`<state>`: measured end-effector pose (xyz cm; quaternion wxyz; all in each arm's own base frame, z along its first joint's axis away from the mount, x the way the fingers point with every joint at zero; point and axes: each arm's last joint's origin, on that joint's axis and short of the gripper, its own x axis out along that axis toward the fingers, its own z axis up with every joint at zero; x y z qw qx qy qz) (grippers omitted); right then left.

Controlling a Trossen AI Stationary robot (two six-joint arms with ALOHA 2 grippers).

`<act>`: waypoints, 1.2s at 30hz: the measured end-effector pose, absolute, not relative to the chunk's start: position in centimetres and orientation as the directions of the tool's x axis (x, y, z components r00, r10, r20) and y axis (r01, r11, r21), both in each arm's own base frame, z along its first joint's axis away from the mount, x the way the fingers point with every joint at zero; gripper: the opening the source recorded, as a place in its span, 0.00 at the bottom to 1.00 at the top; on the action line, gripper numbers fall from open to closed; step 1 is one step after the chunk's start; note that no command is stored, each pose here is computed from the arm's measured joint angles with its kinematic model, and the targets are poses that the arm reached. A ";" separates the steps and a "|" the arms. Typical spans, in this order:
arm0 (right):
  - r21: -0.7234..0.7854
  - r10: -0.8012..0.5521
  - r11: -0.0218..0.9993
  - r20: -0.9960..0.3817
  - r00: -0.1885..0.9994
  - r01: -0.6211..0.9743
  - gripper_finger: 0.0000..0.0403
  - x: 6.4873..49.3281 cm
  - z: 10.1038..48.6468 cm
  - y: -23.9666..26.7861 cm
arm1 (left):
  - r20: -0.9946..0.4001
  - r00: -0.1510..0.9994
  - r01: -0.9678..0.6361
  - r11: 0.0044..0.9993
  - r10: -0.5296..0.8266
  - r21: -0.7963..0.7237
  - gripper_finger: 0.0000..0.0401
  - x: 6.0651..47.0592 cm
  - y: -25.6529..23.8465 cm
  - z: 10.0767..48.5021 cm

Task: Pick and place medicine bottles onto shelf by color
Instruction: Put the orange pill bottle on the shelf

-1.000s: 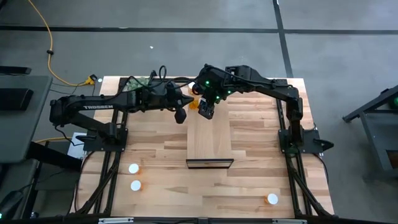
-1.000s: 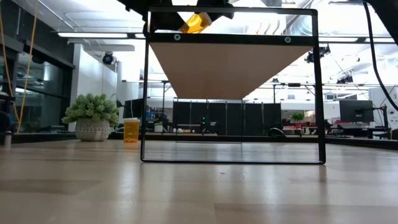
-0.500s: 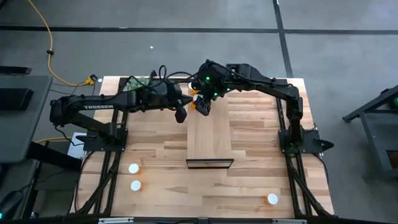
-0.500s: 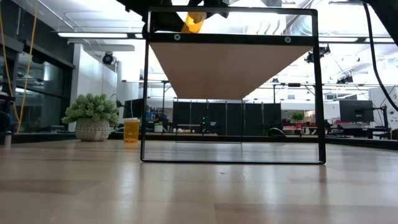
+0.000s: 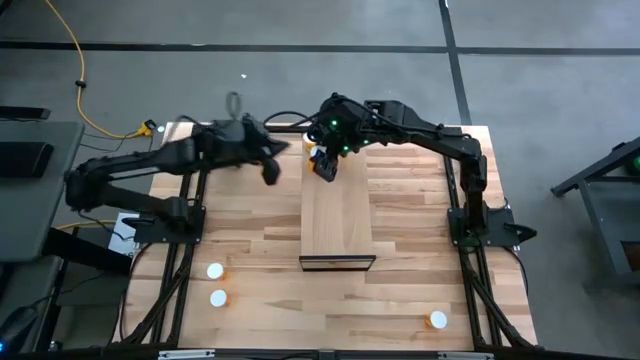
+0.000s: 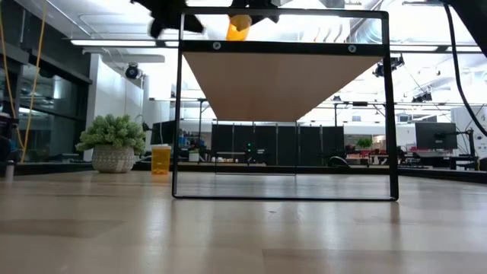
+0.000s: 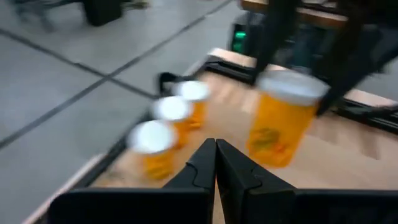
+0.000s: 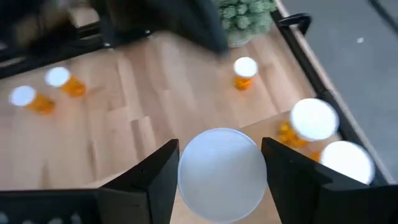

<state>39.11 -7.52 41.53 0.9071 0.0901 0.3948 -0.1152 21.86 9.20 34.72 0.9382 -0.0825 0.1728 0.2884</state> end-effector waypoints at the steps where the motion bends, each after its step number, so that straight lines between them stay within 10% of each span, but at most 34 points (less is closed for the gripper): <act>1: 0.055 -0.159 0.955 -0.734 0.661 0.290 0.49 39.3 41.4 -7.6 | -0.362 0.763 -0.589 0.806 0.535 -0.051 0.00 20.9 9.1 35.2; 15: -0.096 -0.307 0.907 -0.817 0.489 0.410 0.49 44.4 33.9 -9.5 | -0.076 0.730 -0.683 0.721 0.680 -0.116 0.00 12.0 6.2 40.3; 36: -0.096 -0.333 0.882 -0.819 0.468 0.461 0.49 44.5 33.5 -9.7 | -0.122 0.726 -0.687 0.719 0.677 -0.101 0.00 13.3 6.7 39.7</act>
